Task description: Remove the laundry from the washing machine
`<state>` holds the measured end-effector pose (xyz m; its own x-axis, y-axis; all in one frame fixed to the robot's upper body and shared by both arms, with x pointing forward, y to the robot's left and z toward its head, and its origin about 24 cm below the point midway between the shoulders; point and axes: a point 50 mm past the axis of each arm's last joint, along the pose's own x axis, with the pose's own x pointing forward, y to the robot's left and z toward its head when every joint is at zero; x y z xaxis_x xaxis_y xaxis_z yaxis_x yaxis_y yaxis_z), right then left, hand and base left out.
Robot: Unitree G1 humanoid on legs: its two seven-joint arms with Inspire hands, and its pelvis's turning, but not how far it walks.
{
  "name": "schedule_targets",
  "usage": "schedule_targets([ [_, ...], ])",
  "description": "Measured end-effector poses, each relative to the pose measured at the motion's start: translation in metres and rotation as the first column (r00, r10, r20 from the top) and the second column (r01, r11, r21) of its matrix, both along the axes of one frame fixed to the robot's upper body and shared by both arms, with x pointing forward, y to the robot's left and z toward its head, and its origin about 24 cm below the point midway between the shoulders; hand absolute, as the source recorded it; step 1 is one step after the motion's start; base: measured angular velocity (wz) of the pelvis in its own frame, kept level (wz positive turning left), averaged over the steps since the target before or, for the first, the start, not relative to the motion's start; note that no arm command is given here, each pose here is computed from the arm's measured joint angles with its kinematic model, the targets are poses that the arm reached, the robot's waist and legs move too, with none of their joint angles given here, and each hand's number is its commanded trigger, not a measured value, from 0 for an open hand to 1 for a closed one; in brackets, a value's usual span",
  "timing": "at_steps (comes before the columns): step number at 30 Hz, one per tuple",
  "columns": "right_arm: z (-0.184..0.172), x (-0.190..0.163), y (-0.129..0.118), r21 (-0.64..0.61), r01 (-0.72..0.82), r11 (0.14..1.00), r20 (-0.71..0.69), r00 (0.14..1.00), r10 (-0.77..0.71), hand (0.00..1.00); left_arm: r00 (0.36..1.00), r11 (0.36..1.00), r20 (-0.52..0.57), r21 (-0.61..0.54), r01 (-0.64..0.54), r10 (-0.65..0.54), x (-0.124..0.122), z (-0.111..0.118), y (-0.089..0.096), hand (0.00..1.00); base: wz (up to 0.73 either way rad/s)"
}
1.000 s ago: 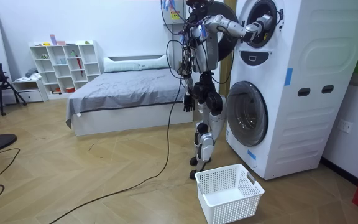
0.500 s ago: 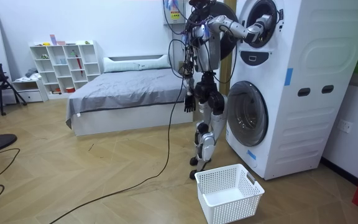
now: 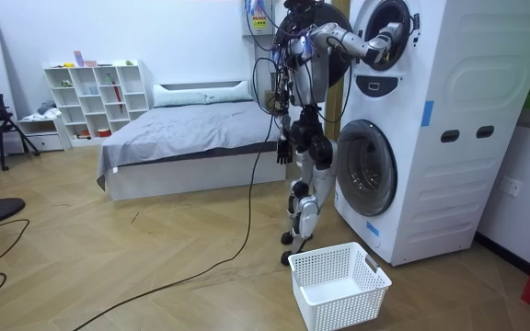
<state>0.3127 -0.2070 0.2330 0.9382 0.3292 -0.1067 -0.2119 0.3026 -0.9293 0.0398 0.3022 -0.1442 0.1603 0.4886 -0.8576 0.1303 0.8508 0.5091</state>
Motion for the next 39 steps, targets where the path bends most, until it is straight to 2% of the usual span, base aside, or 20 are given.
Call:
schedule_targets([
  [6, 0.021, -0.02, 0.025, -0.042, -0.113, 0.993, 0.119, 0.986, 0.118, 1.0, 1.0, 1.0, 0.003, 0.001, -0.012, 0.012, -0.008, 0.0, 0.001, 0.0, -0.15],
  [8, 0.03, -0.033, 0.039, -0.054, -0.195, 0.979, 0.169, 0.965, 0.201, 1.0, 1.0, 1.0, 0.005, -0.001, -0.022, 0.022, -0.014, 0.0, 0.002, 0.0, -0.09],
  [12, 0.033, -0.056, 0.052, -0.044, -0.321, 0.946, 0.211, 0.923, 0.323, 1.0, 1.0, 1.0, 0.006, -0.004, -0.026, 0.026, -0.022, -0.001, 0.001, 0.0, -0.2],
  [19, 0.032, -0.085, 0.055, 0.116, -0.511, 0.852, 0.221, 0.849, 0.48, 1.0, 0.999, 0.999, -0.017, -0.016, -0.051, 0.05, -0.043, -0.005, -0.008, 0.0, -0.16],
  [25, 0.027, -0.101, 0.027, 0.328, -0.506, 0.798, 0.292, 0.858, 0.423, 1.0, 0.997, 0.997, 0.002, -0.013, -0.075, 0.075, -0.051, -0.004, -0.008, 0.0, -0.08],
  [30, 0.011, -0.111, 0.007, 0.505, -0.468, 0.725, 0.277, 0.883, 0.378, 1.0, 0.995, 0.995, -0.009, -0.017, -0.101, 0.101, -0.057, -0.007, -0.014, 0.0, -0.02],
  [34, 0.003, -0.114, -0.025, 0.637, -0.365, 0.679, 0.243, 0.931, 0.272, 1.0, 0.991, 0.991, 0.002, 0.002, -0.133, 0.133, -0.062, -0.004, -0.009, 0.0, -0.03],
  [39, -0.018, -0.119, -0.054, 0.712, -0.204, 0.671, 0.174, 0.978, 0.114, 1.0, 0.991, 0.991, -0.008, -0.003, -0.136, 0.136, -0.066, -0.004, -0.01, 0.0, -0.28],
])
